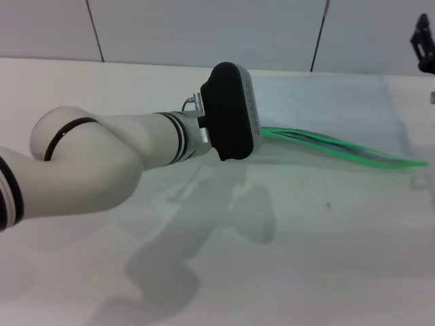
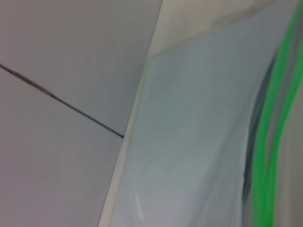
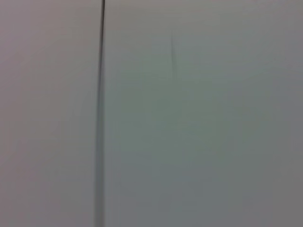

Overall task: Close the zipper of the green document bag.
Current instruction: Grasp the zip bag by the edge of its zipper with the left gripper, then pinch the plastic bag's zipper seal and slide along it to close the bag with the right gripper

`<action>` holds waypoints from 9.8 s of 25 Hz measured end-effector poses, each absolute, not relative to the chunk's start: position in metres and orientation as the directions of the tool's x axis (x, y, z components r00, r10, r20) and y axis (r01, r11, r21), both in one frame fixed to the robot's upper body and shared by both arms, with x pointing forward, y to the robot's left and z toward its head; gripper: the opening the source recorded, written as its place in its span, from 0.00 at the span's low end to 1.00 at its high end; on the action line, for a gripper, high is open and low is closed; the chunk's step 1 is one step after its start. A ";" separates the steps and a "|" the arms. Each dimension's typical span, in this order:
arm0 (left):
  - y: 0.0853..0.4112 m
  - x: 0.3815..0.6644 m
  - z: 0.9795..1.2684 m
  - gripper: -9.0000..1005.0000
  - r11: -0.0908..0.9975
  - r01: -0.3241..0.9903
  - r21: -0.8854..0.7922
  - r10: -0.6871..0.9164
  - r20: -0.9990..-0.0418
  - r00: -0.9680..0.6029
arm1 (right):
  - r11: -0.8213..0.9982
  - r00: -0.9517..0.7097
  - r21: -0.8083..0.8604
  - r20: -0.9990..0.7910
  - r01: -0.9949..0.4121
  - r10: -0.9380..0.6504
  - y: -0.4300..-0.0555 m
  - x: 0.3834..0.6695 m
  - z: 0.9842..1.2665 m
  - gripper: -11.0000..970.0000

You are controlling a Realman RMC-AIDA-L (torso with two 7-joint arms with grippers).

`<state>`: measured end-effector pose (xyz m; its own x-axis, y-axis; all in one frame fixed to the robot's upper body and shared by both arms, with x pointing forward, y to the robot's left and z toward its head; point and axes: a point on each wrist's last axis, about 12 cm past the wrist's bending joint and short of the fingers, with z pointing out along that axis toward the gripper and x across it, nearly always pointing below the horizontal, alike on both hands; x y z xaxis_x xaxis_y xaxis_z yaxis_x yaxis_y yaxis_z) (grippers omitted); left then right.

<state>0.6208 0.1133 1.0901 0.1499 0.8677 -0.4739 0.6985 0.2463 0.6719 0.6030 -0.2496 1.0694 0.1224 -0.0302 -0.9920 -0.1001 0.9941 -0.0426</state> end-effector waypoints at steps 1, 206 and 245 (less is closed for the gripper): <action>0.114 0.619 1.090 0.13 0.250 0.699 0.670 0.865 -0.479 0.149 | 0.990 0.125 -0.009 -0.992 -0.140 0.008 -0.249 0.602 1.070 0.73; 0.107 0.598 1.131 0.06 0.357 0.701 0.617 0.767 -0.622 0.156 | 0.139 0.385 -0.707 -0.527 -0.693 -0.758 -0.161 0.594 1.132 0.08; 0.115 0.598 1.131 0.06 0.369 0.688 0.625 0.771 -0.619 0.148 | 0.190 0.330 -0.707 -0.529 -0.681 -0.782 -0.175 0.600 1.126 0.07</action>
<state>0.5979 0.1151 1.1311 0.1483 0.7713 -0.6189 0.6884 0.3688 0.6245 0.5998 -0.1747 1.1258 0.3297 -0.7823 -0.5285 -0.6813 0.1904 -0.7068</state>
